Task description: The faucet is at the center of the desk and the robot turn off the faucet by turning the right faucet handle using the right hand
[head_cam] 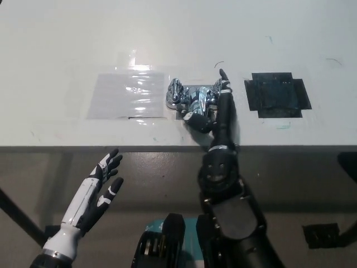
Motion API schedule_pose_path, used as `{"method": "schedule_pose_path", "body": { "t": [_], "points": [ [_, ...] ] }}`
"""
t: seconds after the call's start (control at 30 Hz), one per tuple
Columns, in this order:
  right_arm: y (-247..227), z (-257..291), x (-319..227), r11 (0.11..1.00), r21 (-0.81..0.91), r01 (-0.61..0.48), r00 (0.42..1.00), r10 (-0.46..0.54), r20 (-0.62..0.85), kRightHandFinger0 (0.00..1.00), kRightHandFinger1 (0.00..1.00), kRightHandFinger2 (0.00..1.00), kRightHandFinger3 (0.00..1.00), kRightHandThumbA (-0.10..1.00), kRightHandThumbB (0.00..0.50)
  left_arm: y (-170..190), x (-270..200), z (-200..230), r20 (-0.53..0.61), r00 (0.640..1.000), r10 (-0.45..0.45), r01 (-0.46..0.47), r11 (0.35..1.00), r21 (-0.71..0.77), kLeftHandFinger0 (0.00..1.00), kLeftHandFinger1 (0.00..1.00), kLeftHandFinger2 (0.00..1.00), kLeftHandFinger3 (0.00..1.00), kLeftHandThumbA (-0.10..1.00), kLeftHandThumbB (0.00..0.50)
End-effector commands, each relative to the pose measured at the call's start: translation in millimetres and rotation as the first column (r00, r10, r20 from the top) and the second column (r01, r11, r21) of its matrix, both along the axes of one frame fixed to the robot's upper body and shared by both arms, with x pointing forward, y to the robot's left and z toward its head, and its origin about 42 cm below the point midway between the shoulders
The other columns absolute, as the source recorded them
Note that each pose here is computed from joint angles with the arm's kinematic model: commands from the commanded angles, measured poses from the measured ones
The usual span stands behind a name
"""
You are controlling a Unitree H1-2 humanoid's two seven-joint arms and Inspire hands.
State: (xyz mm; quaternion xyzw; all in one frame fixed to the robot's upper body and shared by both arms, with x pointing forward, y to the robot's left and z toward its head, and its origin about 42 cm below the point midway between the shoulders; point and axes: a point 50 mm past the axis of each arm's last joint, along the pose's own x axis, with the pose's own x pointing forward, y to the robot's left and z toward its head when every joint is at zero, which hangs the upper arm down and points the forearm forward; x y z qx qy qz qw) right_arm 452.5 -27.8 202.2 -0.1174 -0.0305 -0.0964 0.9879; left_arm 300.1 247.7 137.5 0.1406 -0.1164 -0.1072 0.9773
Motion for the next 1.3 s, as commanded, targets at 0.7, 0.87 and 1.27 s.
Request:
{"method": "schedule_pose_path", "body": {
  "t": [0.7,0.87,1.27],
  "points": [
    [-102.9,100.3,-28.3,0.955,0.208,0.211,0.761,-0.294,0.578,1.0,1.0,1.0,1.0,1.0,0.189,8.2,-4.0,8.0,0.051,0.999,-0.003,0.004,1.0,-0.006,1.0,1.0,1.0,1.0,0.89,0.23],
    [-127.3,116.3,-66.9,0.956,0.238,0.172,0.688,-0.289,0.666,1.0,1.0,1.0,1.0,1.0,0.224,7.8,-1.0,8.9,0.059,0.998,0.0,0.0,1.0,-0.011,1.0,1.0,1.0,1.0,0.89,0.228],
    [-160.4,59.5,-154.3,0.935,-0.092,-0.343,0.698,0.319,0.641,1.0,1.0,1.0,1.0,1.0,0.249,4.2,-9.2,3.3,0.061,0.998,0.004,0.0,0.997,-0.073,1.0,1.0,1.0,1.0,0.86,0.214]
  ]
}}
